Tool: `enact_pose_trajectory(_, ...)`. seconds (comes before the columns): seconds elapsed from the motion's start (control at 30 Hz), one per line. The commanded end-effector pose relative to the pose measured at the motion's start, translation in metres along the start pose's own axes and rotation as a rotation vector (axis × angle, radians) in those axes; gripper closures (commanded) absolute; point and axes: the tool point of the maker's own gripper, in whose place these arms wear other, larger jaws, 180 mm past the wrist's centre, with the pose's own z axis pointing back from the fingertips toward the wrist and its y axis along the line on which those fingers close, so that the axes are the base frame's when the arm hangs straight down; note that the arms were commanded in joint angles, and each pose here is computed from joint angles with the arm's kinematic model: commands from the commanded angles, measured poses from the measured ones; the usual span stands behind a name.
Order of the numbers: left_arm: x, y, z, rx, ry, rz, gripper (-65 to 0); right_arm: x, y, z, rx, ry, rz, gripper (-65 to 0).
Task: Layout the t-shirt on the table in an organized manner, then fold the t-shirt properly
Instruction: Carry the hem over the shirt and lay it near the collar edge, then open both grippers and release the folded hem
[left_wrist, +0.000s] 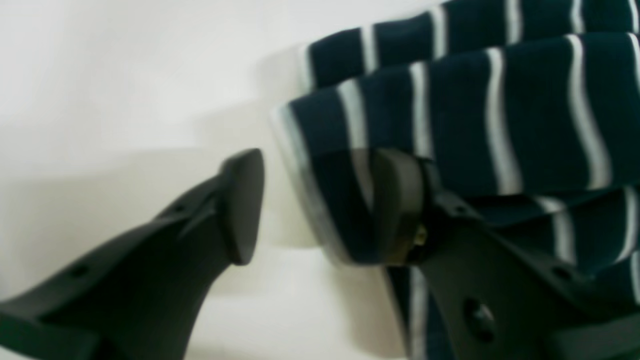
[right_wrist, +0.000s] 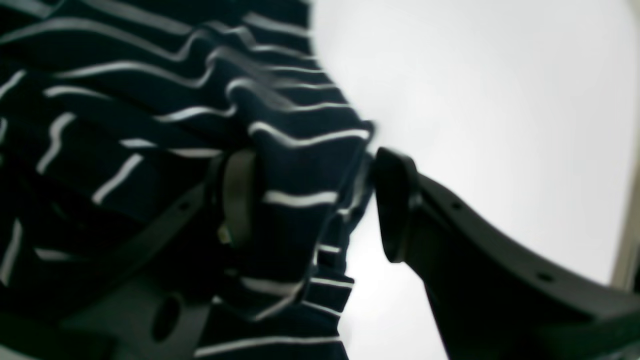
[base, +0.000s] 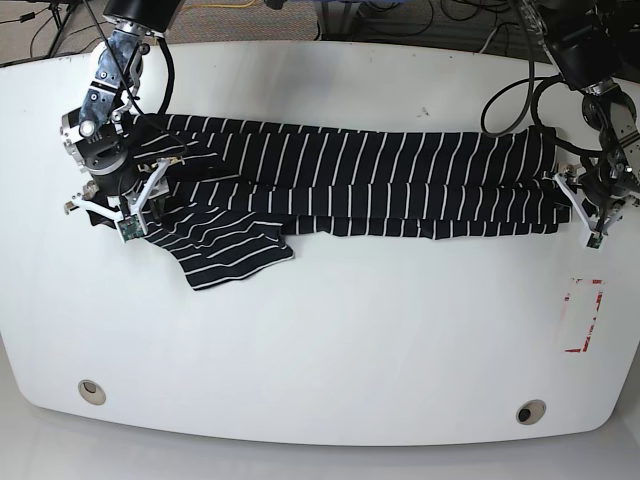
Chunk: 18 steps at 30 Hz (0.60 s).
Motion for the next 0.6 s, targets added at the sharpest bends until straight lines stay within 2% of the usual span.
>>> enact_pose_trajectory(0.0,0.033,0.016,0.022,0.064,-0.085,-0.043,-33.3,0.036,-0.017,0.023,-0.083,-0.12,0.001,-32.3)
enact_pose_trajectory(0.23,0.068,0.027,0.078,0.2,-0.131,-0.117,-33.6,0.049,-0.018,0.024,-0.098,-0.14,-0.016,-32.2)
enact_pose_trajectory(0.37,0.092,0.018,0.091,0.178,-0.208,-0.123,-33.6,0.048,-0.015,0.022,-0.092,-0.117,-0.03,-32.0)
enact_pose_trajectory(0.57,0.105,0.009,0.09,0.149,-0.23,-0.127,-33.3,0.037,-0.019,0.023,-0.105,-0.066,-0.027,-32.0)
